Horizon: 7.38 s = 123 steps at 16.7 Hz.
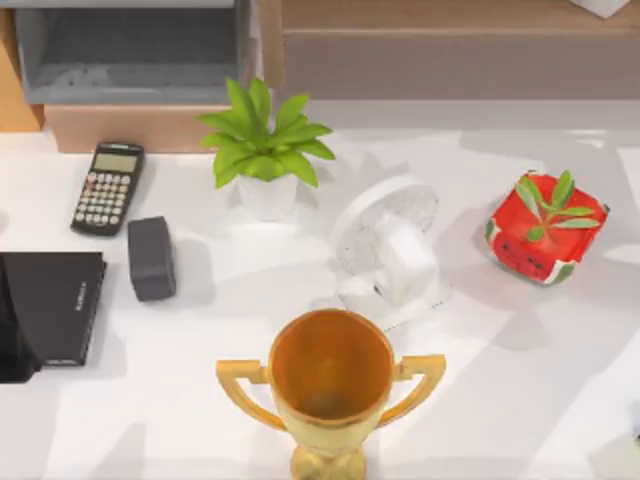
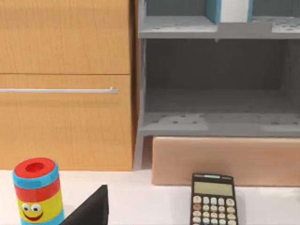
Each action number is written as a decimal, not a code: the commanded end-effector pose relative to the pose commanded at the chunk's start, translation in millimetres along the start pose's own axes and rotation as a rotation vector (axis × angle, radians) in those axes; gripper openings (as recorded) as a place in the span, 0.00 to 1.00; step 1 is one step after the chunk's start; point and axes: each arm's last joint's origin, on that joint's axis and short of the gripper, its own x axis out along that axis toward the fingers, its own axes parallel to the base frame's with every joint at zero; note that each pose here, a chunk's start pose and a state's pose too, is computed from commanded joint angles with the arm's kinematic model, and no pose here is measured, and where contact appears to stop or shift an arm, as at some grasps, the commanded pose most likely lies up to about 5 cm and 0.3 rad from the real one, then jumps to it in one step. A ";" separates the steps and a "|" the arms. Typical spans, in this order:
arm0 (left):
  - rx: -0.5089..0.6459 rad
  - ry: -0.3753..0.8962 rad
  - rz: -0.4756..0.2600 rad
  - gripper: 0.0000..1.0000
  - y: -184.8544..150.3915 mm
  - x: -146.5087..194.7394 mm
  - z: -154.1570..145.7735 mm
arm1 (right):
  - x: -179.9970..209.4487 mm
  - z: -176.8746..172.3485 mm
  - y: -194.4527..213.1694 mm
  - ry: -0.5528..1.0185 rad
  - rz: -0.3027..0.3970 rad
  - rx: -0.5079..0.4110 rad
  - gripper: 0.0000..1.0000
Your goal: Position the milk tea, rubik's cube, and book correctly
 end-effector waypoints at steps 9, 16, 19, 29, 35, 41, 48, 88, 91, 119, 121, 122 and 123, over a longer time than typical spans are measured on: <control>0.000 0.000 0.000 1.00 0.0 0.0 0.0 | 0.0 0.0 0.0 0.000 0.000 0.000 0.00; 0.000 0.000 0.000 1.00 0.0 0.0 0.0 | -10.0 4.2 12.4 -0.009 0.038 0.014 0.00; 0.000 0.000 0.000 1.00 0.0 0.0 0.0 | -27.0 4.4 22.8 -0.013 0.081 0.034 0.00; 0.000 0.000 0.000 1.00 0.0 0.0 0.0 | -80.4 11.1 -1.3 -0.002 -0.001 0.001 0.00; 0.000 0.000 0.000 1.00 0.0 0.0 0.0 | -90.2 -2.4 -15.1 -0.006 -0.034 0.004 0.00; 0.000 0.000 0.000 1.00 0.0 0.0 0.0 | -106.4 -65.4 -34.9 0.010 -0.054 0.015 0.00; 0.000 0.000 0.000 1.00 0.0 0.0 0.0 | -98.4 -101.6 -30.4 -0.002 -0.002 0.004 0.00; 0.000 0.000 0.000 1.00 0.0 0.0 0.0 | -99.4 -130.3 -30.8 -0.005 -0.004 0.003 1.00; 0.000 0.000 0.000 1.00 0.0 0.0 0.0 | -113.1 -130.4 -31.1 -0.005 -0.004 0.003 1.00; 0.000 0.000 0.000 1.00 0.0 0.0 0.0 | -145.4 -54.4 -33.0 0.056 -0.073 0.033 1.00; 0.000 0.000 0.000 1.00 0.0 0.0 0.0 | -145.6 -42.8 -30.0 0.124 -0.107 0.057 1.00; 0.000 0.000 0.000 1.00 0.0 0.0 0.0 | -146.0 -38.1 -26.8 0.171 -0.121 0.070 1.00; 0.000 0.000 0.000 1.00 0.0 0.0 0.0 | -146.8 -34.3 -22.0 0.229 -0.132 0.084 1.00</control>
